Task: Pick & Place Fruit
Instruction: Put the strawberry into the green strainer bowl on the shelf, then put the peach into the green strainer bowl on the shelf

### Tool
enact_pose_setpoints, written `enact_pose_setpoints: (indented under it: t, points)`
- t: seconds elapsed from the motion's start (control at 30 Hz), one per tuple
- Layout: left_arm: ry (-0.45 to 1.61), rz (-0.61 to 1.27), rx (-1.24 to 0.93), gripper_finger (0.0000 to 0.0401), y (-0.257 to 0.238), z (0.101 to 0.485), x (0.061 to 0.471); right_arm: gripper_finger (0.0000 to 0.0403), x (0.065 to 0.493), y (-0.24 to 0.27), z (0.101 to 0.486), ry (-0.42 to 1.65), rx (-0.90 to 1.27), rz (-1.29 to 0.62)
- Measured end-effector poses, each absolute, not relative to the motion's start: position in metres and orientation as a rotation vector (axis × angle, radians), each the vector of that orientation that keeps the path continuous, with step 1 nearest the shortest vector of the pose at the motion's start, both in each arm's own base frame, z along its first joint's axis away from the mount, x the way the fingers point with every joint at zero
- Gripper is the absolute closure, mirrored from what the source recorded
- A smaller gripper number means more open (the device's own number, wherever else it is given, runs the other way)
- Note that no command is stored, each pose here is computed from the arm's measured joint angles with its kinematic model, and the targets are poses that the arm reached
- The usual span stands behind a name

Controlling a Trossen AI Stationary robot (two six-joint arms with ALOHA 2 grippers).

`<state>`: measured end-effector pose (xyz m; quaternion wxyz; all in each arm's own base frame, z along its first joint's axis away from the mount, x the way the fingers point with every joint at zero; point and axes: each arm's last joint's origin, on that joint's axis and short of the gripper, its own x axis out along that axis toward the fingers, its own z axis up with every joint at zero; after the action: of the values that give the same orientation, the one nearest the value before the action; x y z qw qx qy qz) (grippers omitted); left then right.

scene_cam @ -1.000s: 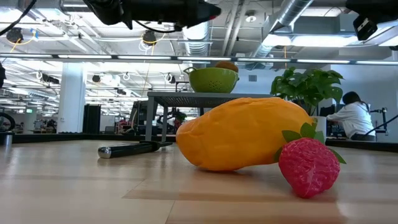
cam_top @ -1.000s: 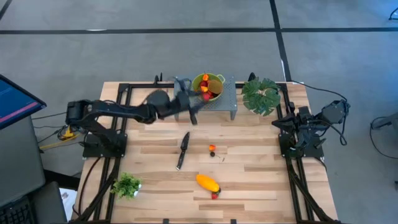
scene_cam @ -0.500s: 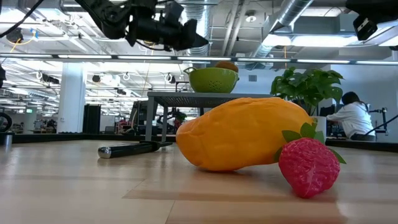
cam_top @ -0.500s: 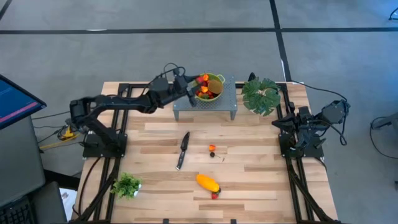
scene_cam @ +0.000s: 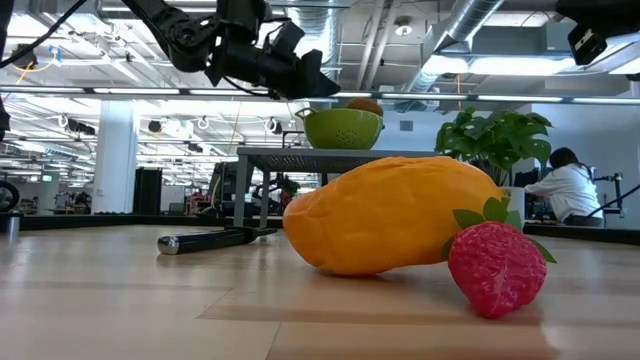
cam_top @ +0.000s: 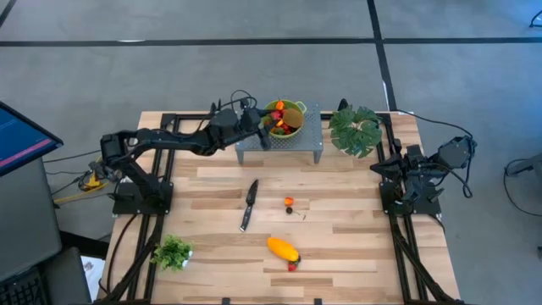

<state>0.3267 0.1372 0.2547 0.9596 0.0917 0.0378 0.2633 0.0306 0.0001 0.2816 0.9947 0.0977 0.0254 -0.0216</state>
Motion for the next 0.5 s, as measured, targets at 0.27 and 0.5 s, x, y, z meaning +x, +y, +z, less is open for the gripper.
enact_pose_setpoints:
  t: [0.27,0.5]
  points:
    - [0.136,0.571,0.184,0.0194,0.138,0.250,0.326,0.0397,0.031,0.000,0.282,0.051,0.196,-0.043]
    - [0.088,0.530,0.165,0.0159,0.119,0.264,0.325,0.0397,0.031,0.000,0.282,0.051,0.195,-0.043]
